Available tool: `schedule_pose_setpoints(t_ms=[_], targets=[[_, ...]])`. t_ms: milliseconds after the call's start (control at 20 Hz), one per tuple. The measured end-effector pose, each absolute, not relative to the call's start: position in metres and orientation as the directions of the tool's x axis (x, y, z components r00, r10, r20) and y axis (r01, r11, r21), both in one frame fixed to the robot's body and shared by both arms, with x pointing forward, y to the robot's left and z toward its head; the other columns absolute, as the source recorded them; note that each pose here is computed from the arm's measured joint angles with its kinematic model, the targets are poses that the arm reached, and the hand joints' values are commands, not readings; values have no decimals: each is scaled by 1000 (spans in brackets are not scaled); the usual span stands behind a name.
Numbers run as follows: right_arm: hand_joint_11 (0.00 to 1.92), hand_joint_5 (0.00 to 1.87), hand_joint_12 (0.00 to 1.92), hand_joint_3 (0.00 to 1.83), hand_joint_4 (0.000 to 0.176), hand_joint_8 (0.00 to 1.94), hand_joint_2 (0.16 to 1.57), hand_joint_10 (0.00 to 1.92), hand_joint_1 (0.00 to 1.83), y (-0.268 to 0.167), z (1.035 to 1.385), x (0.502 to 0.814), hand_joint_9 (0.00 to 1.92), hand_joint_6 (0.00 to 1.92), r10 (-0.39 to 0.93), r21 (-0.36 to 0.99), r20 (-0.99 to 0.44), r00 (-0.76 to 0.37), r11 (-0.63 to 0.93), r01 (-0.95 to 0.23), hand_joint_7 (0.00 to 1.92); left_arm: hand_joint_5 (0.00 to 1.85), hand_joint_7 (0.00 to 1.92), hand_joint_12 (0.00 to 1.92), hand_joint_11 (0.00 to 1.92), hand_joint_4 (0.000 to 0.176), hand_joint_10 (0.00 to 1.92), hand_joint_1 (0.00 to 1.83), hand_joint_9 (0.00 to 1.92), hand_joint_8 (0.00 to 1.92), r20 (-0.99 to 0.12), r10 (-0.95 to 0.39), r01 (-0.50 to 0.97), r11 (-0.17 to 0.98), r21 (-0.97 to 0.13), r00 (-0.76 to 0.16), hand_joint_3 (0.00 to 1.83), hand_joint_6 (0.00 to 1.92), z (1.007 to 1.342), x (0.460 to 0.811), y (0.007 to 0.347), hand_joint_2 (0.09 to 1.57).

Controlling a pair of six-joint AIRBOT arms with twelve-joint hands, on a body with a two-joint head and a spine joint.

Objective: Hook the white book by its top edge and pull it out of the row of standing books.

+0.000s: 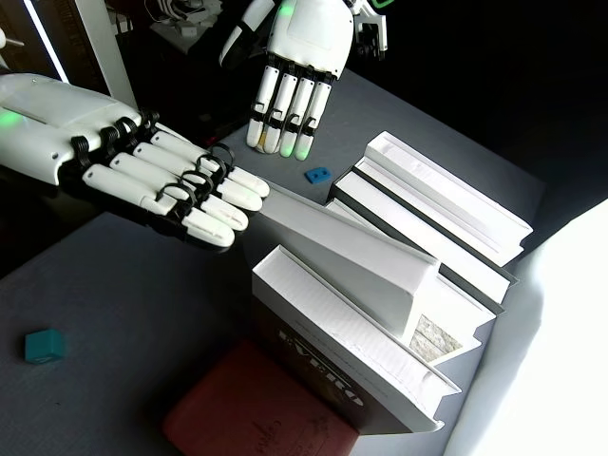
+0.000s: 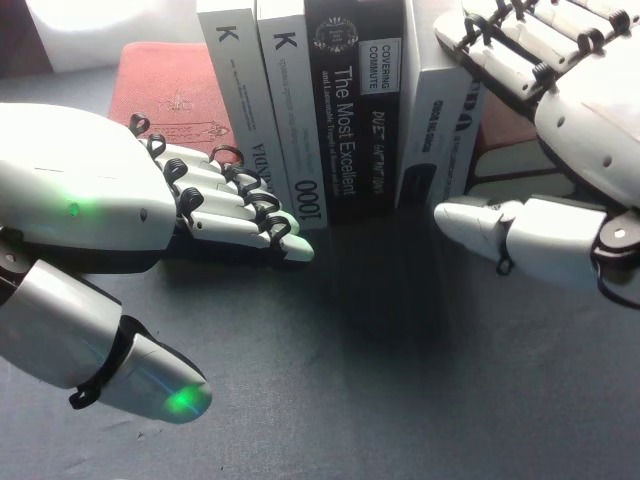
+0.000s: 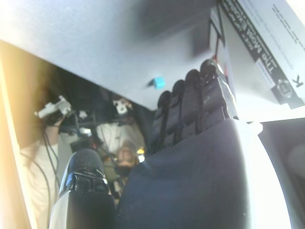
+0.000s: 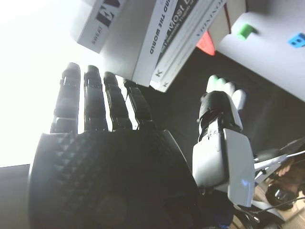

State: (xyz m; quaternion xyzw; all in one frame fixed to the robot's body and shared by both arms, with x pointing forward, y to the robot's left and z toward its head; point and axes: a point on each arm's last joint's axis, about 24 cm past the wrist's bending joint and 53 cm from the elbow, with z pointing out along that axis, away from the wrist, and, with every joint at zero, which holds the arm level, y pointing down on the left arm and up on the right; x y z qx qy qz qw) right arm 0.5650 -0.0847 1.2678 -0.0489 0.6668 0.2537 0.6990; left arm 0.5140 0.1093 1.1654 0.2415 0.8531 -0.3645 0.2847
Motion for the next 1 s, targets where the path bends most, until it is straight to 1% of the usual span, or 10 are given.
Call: schedule_pose_setpoints(t_ms=[250, 500, 600, 650, 1000], targets=[[0, 0, 0, 3, 0, 0, 1156, 0, 0, -83, 1259, 549, 0, 0, 264, 258, -963, -44, 873, -413, 0, 0, 0, 0, 0, 0, 0, 0, 0, 0, -662, 204, 620, 618, -484, -721, 2, 0, 1165, 514, 110, 1148], [0, 22, 0, 2, 0, 0, 1156, 0, 0, -83, 1242, 536, 0, 8, 243, 264, -965, -103, 880, -396, 0, 0, 0, 0, 0, 0, 0, 0, 0, 0, -662, 204, 619, 618, -484, -721, 3, 0, 1165, 514, 109, 1150], [0, 15, 0, 1, 0, 0, 1154, 0, 0, -82, 1240, 533, 0, 4, 244, 269, -963, -114, 878, -395, 0, 0, 0, 0, 0, 0, 0, 0, 0, 0, -663, 204, 620, 618, -483, -721, 3, 0, 1166, 514, 110, 1151], [0, 14, 0, 5, 0, 0, 1164, 0, 0, -82, 1233, 530, 0, 3, 242, 279, -960, -141, 879, -386, 0, 0, 0, 0, 0, 0, 0, 0, 0, 0, -663, 202, 620, 616, -486, -721, 4, 0, 1166, 514, 109, 1154], [0, 1, 0, 4, 0, 0, 1166, 0, 0, -81, 1221, 525, 0, 0, 226, 278, -958, -176, 881, -383, 0, 0, 0, 0, 0, 0, 0, 0, 0, 0, -665, 203, 622, 616, -484, -719, 3, 0, 1167, 514, 109, 1152]])
